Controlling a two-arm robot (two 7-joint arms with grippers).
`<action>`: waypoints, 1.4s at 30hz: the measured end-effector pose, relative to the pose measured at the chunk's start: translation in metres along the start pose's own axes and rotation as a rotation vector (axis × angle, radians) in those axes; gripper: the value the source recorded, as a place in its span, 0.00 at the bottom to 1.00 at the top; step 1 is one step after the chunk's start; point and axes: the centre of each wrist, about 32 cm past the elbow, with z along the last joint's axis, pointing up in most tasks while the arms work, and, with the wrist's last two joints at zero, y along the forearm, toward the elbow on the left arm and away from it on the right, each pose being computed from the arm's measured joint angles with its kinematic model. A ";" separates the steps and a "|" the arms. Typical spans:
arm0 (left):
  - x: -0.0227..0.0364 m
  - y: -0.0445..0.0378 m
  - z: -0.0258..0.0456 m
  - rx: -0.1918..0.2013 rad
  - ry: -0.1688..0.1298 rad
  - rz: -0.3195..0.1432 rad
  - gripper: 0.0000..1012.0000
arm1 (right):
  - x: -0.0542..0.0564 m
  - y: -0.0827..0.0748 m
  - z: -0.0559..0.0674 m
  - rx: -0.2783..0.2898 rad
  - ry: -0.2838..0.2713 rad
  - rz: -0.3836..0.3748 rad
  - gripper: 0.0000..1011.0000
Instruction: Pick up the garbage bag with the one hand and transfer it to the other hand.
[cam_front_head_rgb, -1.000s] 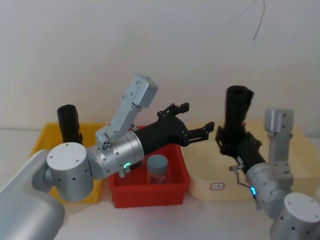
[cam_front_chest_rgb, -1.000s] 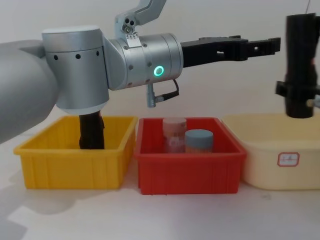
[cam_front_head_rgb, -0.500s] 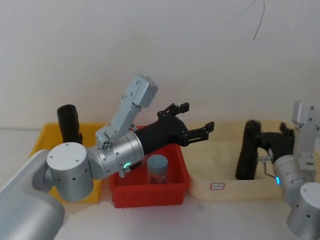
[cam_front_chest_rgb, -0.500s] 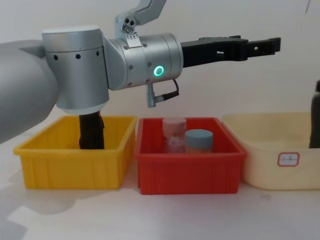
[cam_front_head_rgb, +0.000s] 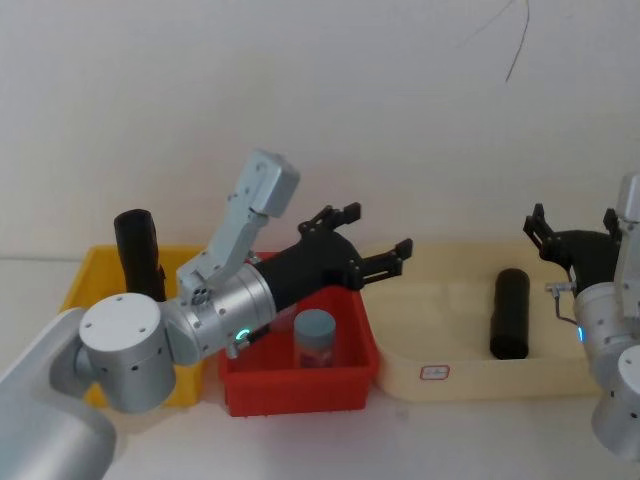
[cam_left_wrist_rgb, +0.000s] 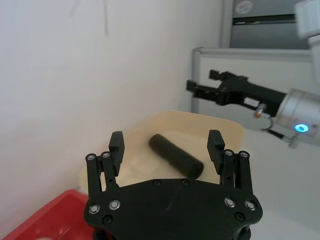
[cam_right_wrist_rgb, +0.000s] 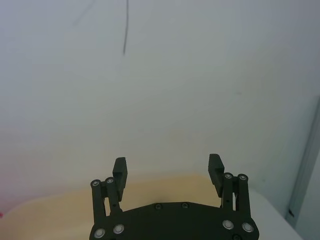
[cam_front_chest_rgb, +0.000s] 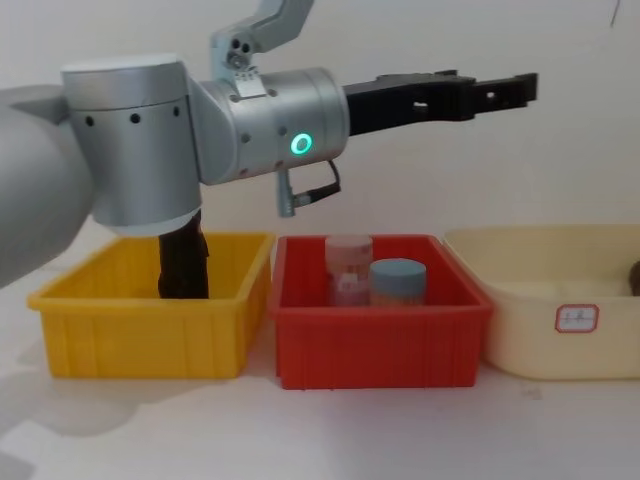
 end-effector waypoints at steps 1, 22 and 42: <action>0.0000 0.0016 0.0001 0.000 -0.001 0.010 0.99 | 0.000 -0.001 0.002 0.010 -0.002 0.005 0.99; 0.0091 0.0415 0.0117 0.040 -0.054 0.198 0.99 | -0.026 -0.030 0.012 0.023 -0.020 0.243 0.99; 0.0214 0.0429 0.0208 0.082 -0.090 0.239 0.99 | -0.057 -0.075 0.009 -0.066 -0.038 0.568 0.99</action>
